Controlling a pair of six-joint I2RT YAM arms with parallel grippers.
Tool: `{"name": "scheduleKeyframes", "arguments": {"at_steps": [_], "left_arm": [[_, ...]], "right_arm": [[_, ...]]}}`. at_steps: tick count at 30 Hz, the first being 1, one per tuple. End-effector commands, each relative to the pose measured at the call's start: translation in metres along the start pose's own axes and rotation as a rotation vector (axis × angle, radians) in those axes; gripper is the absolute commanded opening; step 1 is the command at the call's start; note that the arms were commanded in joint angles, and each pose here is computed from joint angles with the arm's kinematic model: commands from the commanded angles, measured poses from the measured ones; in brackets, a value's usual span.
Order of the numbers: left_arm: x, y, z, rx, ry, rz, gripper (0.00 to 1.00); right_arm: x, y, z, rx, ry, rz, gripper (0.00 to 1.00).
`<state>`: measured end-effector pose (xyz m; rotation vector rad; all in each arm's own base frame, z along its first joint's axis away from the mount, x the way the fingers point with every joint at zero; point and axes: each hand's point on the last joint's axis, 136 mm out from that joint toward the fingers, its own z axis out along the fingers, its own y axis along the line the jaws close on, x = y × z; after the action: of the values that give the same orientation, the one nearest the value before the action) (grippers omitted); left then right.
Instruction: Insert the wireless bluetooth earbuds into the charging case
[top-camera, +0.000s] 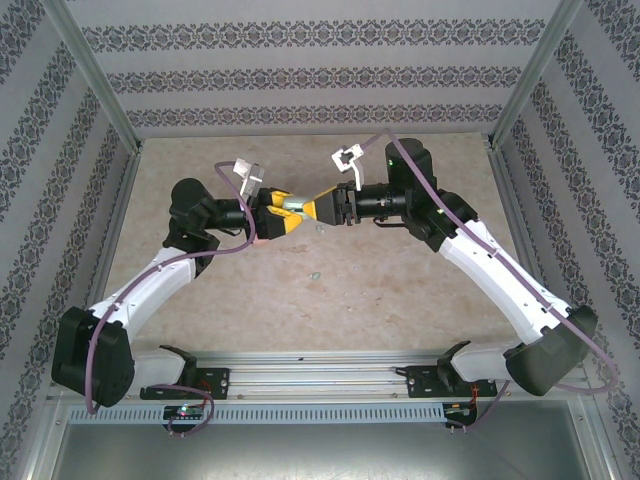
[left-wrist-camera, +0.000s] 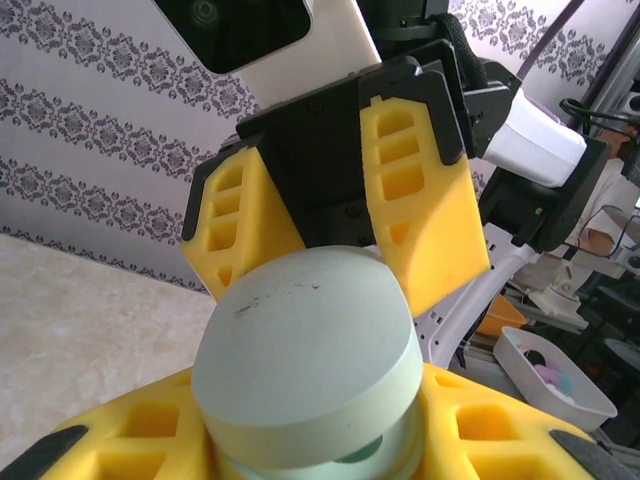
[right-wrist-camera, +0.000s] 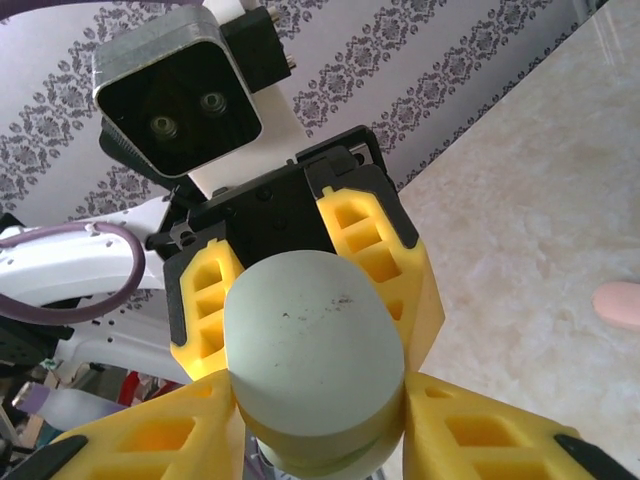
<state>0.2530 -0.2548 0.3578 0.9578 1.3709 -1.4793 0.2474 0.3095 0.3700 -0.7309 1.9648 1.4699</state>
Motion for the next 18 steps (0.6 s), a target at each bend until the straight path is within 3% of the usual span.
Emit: {"name": "scheduleKeyframes", "arguments": {"at_steps": [1, 11, 18], "left_arm": [[0.001, -0.023, 0.002, 0.103, 0.027, 0.062, 0.07], [0.0, -0.023, 0.003, 0.102, 0.037, 0.044, 0.07], [0.0, -0.022, 0.003, 0.1, 0.043, 0.033, 0.07]], "right_arm": [[-0.021, -0.015, 0.0, 0.065, -0.094, -0.002, 0.42], [-0.031, -0.021, 0.005, 0.101, -0.121, -0.045, 0.49], [-0.02, -0.015, 0.016, 0.08, -0.055, -0.11, 0.42]]}}
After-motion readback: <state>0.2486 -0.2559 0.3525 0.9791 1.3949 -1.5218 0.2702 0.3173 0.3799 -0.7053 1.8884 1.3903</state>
